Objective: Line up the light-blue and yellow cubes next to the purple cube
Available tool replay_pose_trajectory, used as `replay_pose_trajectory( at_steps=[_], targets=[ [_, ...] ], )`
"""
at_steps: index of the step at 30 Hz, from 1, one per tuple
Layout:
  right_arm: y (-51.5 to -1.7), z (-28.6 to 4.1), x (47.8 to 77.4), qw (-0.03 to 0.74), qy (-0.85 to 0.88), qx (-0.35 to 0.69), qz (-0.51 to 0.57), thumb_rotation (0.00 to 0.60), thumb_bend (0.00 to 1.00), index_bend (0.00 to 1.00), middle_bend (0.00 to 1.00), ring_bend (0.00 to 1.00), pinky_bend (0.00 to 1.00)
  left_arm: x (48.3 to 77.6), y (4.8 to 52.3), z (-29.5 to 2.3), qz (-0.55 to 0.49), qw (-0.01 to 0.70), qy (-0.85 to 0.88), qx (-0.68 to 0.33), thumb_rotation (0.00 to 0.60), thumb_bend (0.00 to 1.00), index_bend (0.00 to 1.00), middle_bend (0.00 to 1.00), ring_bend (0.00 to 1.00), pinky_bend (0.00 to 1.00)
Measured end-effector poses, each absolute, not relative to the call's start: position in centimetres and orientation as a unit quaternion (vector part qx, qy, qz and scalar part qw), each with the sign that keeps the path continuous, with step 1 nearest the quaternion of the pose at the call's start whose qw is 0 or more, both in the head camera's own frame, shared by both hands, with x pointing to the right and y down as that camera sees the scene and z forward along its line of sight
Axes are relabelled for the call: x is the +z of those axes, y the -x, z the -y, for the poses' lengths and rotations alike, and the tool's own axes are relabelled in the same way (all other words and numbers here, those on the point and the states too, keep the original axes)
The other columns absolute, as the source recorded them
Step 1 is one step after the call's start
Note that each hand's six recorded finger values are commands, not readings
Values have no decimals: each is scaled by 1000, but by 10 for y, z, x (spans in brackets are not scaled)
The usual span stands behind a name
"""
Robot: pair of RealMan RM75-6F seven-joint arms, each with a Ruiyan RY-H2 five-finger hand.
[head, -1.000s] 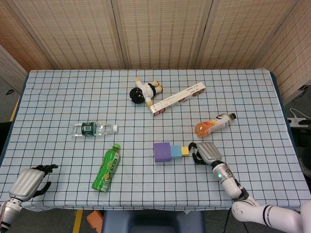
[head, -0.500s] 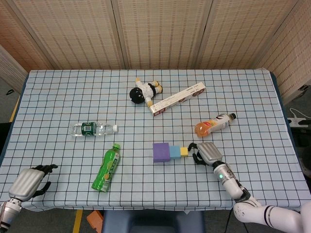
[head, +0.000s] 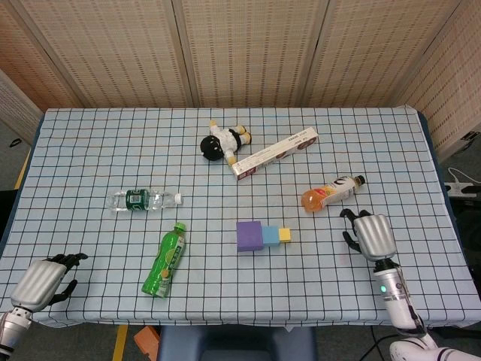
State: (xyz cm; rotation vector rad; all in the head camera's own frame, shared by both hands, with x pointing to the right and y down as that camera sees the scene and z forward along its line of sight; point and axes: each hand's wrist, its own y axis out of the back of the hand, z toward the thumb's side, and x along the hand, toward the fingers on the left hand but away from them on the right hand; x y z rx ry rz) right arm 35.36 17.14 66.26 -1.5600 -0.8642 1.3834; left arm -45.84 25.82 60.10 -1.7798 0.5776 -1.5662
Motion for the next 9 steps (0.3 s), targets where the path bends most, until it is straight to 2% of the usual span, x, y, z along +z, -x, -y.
replay_pose_trajectory(
  at_steps=[3, 6, 9],
  targets=[
    [-381, -180, 659, 436, 600, 573, 348, 600, 84, 302, 399, 243, 528, 602, 459, -258, -223, 342, 682, -606, 600, 444, 264, 359, 348, 552],
    [-396, -184, 657, 441, 587, 582, 350, 600, 61, 262, 330, 163, 419, 602, 459, -258, -222, 345, 680, -608, 600, 444, 265, 359, 347, 553],
    [-396, -186, 655, 445, 590, 574, 353, 600, 54, 249, 286, 118, 369, 601, 458, -259, -221, 347, 679, -608, 600, 444, 264, 358, 347, 553]
  ],
)
